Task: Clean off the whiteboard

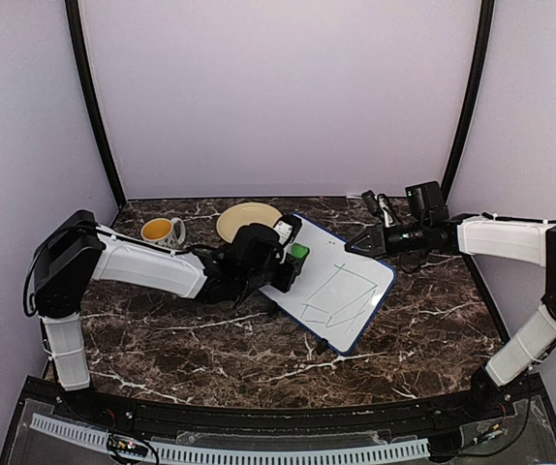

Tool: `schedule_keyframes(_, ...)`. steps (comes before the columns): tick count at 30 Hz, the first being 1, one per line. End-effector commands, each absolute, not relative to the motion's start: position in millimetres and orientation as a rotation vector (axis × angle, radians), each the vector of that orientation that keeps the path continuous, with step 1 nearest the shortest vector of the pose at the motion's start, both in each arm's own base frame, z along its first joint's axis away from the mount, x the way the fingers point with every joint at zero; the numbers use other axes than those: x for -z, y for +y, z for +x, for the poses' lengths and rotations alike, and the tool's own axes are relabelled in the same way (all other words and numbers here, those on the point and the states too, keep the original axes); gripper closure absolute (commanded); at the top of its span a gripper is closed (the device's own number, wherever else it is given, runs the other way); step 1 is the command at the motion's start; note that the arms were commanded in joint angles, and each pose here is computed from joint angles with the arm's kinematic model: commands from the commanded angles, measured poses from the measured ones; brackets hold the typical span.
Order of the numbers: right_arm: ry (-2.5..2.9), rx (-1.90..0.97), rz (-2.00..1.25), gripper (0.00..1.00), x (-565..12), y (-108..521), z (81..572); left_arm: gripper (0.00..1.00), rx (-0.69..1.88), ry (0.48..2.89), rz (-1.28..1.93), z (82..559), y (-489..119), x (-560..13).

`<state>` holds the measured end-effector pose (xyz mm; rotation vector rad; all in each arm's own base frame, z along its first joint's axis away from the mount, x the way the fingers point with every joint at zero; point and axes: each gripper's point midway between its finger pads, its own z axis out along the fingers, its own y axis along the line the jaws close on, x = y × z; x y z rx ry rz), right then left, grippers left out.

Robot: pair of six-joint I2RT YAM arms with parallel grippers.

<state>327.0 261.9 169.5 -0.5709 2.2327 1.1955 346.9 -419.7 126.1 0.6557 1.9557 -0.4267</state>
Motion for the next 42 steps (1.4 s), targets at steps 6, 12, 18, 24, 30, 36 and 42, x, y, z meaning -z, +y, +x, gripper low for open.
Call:
schedule_keyframes(6, 2.273, -1.221, -0.657, 1.00, -153, 270, 306, 1.00, 0.438, 1.995, 1.017, 289, -479, -97)
schedule_keyframes(12, 2.274, -1.217, -0.649, 1.00, -153, 270, 307, 1.00, 0.436, 1.969, 1.152, 259, -507, -88)
schedule_keyframes(18, 2.275, -1.215, -0.649, 1.00, -153, 270, 307, 1.00, 0.398, 1.915, 1.281, 234, -528, -83)
schedule_keyframes(24, 2.275, -1.214, -0.647, 1.00, -152, 270, 307, 1.00, 0.313, 1.913, 1.309, 235, -526, -83)
schedule_keyframes(30, 2.278, -1.212, -0.643, 1.00, -153, 269, 308, 1.00, 0.204, 1.980, 1.167, 263, -504, -92)
schedule_keyframes(36, 2.273, -1.209, -0.644, 1.00, -154, 269, 308, 1.00, 0.202, 2.083, 0.926, 302, -459, -105)
schedule_keyframes(42, 2.274, -1.209, -0.643, 1.00, -154, 269, 308, 1.00, 0.210, 2.071, 0.883, 313, -450, -115)
